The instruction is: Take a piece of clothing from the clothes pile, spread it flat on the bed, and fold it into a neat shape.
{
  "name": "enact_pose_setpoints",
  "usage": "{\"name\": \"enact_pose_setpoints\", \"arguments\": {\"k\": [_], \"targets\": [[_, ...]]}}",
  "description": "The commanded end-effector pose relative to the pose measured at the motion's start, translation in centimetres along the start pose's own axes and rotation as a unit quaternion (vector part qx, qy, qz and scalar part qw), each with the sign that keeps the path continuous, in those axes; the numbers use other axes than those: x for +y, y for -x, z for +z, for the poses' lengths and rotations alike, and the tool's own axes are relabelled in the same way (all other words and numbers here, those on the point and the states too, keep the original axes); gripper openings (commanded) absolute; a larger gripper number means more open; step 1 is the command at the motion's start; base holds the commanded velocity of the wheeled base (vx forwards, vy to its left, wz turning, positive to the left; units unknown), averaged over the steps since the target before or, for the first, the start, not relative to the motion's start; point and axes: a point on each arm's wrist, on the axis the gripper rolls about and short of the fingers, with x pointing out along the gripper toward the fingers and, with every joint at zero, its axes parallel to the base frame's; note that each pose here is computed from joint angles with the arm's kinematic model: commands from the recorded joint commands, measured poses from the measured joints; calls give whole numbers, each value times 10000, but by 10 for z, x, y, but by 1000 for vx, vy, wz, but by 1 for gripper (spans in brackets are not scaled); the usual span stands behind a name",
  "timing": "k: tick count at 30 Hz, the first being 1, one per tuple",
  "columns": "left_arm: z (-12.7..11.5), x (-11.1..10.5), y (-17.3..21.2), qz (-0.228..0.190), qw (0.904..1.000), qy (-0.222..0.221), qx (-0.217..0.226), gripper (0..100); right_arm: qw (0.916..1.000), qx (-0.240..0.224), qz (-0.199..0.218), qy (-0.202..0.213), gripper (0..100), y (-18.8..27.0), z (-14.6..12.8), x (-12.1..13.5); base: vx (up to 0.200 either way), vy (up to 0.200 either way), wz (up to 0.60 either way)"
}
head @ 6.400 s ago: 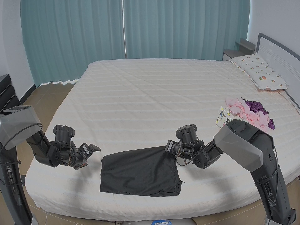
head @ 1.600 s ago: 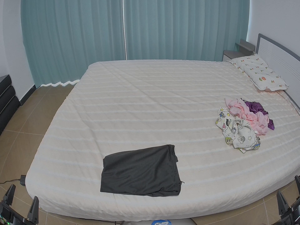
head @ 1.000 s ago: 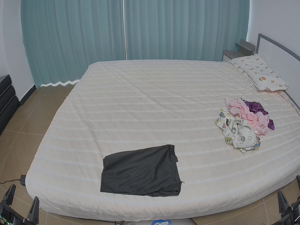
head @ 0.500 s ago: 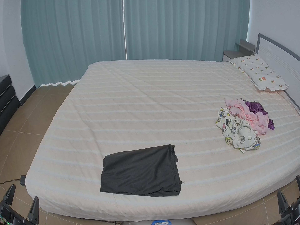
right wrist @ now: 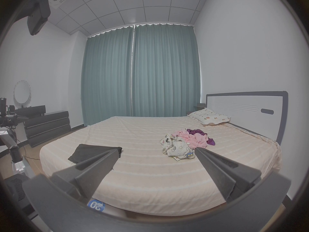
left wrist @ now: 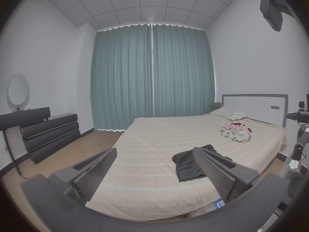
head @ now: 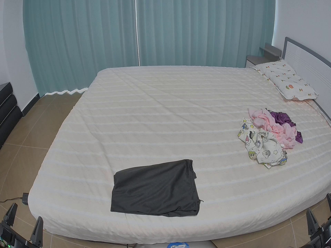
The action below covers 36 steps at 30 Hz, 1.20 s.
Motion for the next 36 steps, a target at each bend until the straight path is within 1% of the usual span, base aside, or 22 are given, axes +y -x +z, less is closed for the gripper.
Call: {"name": "enact_pose_setpoints", "arguments": {"k": [1, 10, 14, 36], "targets": [[-5, 0, -1, 6, 10000, 5, 51, 100, 10000, 22, 4, 5, 100, 0, -5, 0, 0, 0, 0], [-5, 0, -1, 14, 10000, 5, 52, 100, 10000, 7, -12, -25, 100, 0, -5, 0, 0, 0, 0], [-5, 0, -1, 22, 9999, 89, 44, 100, 10000, 7, -27, -10, 100, 0, -5, 0, 0, 0, 0], [-5, 0, -1, 22, 10000, 66, 59, 100, 10000, 7, -35, -40, 100, 0, -5, 0, 0, 0, 0]]}}
